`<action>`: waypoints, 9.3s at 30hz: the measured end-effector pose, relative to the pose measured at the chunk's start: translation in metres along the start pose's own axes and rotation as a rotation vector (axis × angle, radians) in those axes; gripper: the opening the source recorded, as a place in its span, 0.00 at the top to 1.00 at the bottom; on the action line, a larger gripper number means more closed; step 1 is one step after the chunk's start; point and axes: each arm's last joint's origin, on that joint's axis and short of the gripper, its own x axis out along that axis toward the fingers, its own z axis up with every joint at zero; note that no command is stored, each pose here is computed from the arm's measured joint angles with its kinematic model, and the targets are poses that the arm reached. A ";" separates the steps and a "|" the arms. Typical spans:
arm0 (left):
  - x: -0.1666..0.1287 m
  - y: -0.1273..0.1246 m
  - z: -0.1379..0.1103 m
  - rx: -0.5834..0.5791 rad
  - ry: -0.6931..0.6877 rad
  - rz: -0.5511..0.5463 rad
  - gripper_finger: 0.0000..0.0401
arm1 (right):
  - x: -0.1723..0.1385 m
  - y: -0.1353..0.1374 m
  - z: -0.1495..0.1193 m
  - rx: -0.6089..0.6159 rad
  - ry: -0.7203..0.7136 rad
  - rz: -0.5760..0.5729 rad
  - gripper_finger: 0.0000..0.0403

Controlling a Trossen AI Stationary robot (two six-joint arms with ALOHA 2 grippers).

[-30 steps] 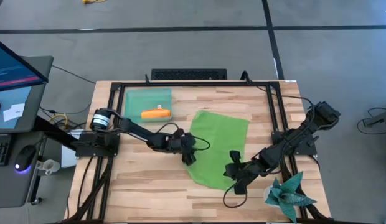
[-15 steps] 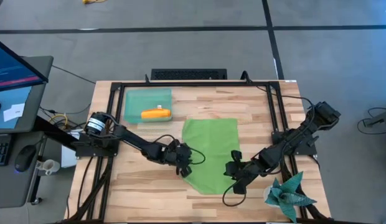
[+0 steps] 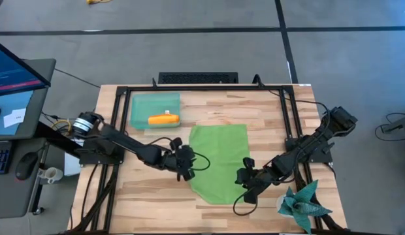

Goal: Roll microfiber towels into tight, uniform cylinder then place into a basket
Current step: Roll the green microfiber cloth

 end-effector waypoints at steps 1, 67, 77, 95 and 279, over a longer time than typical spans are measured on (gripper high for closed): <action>-0.003 -0.001 0.001 0.023 -0.009 0.003 0.76 | 0.000 0.000 0.000 0.000 0.000 0.000 0.92; -0.013 -0.025 0.030 0.145 -0.266 -0.344 0.56 | -0.035 0.076 -0.024 -0.128 0.151 0.021 0.71; -0.013 -0.025 0.029 0.148 -0.261 -0.341 0.56 | 0.006 0.072 -0.037 -0.137 0.281 -0.055 0.70; -0.010 -0.022 0.013 0.210 -0.111 -0.285 0.56 | 0.031 0.060 -0.038 -0.065 0.342 -0.128 0.61; 0.031 -0.113 -0.044 0.435 0.018 -0.253 0.99 | -0.054 0.032 0.091 0.014 0.422 -0.513 0.98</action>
